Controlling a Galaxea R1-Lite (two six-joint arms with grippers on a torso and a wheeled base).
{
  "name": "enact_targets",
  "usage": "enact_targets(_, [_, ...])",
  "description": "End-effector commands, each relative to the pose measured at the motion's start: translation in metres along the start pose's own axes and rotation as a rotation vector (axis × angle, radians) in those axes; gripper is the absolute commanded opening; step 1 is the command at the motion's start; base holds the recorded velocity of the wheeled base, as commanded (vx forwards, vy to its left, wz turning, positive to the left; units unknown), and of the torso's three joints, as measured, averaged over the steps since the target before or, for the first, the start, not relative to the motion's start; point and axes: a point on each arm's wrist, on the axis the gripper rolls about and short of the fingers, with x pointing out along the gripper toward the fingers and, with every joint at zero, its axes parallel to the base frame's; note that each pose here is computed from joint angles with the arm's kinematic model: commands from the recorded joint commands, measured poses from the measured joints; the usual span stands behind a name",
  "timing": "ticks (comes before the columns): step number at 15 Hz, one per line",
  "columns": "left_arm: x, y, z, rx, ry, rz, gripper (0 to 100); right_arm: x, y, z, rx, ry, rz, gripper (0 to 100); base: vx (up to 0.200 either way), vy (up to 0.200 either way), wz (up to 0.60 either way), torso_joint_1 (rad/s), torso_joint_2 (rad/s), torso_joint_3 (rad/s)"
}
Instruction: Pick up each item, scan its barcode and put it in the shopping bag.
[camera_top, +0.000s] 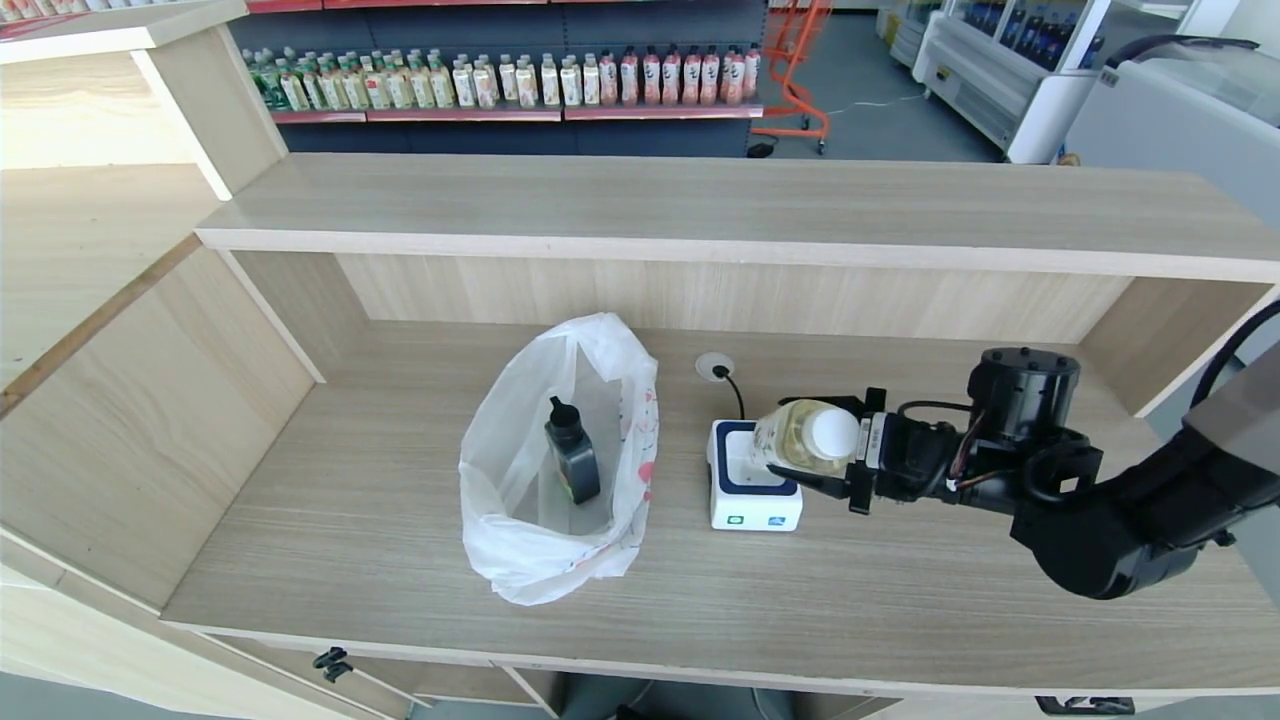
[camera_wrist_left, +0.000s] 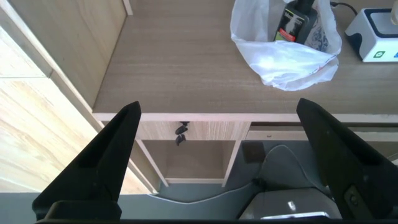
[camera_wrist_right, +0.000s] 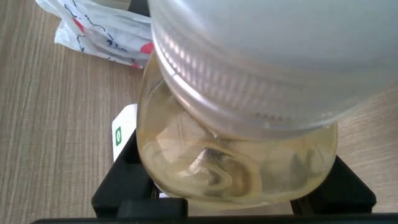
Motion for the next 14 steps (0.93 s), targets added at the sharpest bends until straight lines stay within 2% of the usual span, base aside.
enact_targets(1, [0.000,0.000,0.000,0.000,0.002,0.000,100,0.005,0.006,-0.008,0.010,0.006,0.011,0,0.000,0.000,0.00,0.000,0.00,0.000])
enact_targets(7, [0.000,0.000,0.000,0.000,0.000,0.000,100,0.006,0.006,-0.009,0.000,-0.004,-0.002,0,0.000,0.000,0.00,0.000,0.00,0.000])
enact_targets(11, [0.000,0.000,0.000,0.000,0.000,0.000,100,-0.014,-0.026,0.034,0.121,-0.062,-0.089,0,0.000,0.000,0.00,0.000,0.00,0.000])
enact_targets(12, [0.000,0.000,0.000,0.000,0.000,0.000,100,-0.033,-0.041,0.062,0.280,-0.059,-0.183,0,0.000,0.000,0.00,0.000,0.00,0.000])
enact_targets(14, [0.000,0.000,0.000,0.000,0.002,0.000,100,-0.045,-0.050,0.082,0.553,0.014,-0.388,0,0.000,0.000,0.00,0.000,0.00,0.000])
